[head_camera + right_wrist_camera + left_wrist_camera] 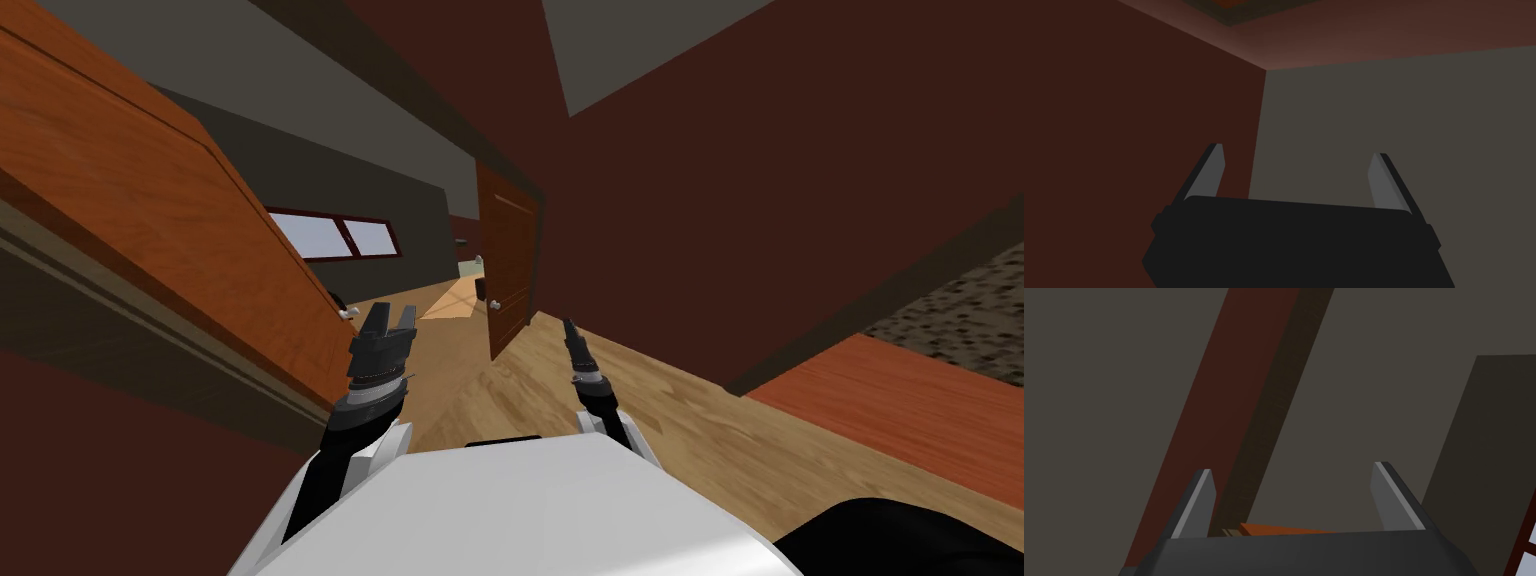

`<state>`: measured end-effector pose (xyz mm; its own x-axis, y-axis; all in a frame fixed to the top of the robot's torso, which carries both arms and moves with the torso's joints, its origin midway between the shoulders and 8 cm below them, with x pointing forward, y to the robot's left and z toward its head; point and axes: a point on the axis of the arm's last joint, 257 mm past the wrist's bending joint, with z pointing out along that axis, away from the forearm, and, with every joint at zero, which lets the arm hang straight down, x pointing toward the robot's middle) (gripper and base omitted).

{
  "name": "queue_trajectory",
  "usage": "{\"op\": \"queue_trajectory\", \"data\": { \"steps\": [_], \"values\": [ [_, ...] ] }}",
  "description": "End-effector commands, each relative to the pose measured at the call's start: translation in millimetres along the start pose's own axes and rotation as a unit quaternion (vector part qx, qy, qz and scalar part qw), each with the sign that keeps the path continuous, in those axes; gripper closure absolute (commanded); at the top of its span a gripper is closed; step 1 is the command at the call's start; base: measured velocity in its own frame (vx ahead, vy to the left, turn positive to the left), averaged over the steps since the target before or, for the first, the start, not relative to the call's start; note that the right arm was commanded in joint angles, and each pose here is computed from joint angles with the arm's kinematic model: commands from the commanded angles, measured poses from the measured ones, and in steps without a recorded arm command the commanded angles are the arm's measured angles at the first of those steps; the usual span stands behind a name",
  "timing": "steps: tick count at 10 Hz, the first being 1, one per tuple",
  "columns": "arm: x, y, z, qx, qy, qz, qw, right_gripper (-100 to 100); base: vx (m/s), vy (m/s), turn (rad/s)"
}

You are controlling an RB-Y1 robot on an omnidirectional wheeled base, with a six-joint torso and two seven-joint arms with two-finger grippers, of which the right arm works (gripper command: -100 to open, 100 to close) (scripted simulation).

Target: Push the door open

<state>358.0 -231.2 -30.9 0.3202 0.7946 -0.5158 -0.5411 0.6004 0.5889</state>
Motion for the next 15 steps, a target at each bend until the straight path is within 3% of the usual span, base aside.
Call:
{"op": "queue_trajectory", "data": {
  "steps": [1, 5, 8, 9, 15],
  "values": [
    [6.0, -8.5, -5.1, 0.005, 0.011, -0.017, 0.9998, -100, 0.108, -0.009, 0.081],
    [23.9, -26.1, -18.0, 0.015, 0.038, -0.057, 0.9975, -100, 0.096, -0.013, 0.086],
    [41.9, -43.8, -32.9, 0.024, 0.066, -0.098, 0.9927, -100, 0.134, -0.029, 0.13],
    [50.9, -52.6, -41.2, 0.028, 0.081, -0.118, 0.9894, -100, 0.148, -0.013, 0.185],
    [77.7, -78.1, -69.0, 0.038, 0.125, -0.175, 0.9759, -100, 0.101, -0.027, 0.095]
  ]
}}
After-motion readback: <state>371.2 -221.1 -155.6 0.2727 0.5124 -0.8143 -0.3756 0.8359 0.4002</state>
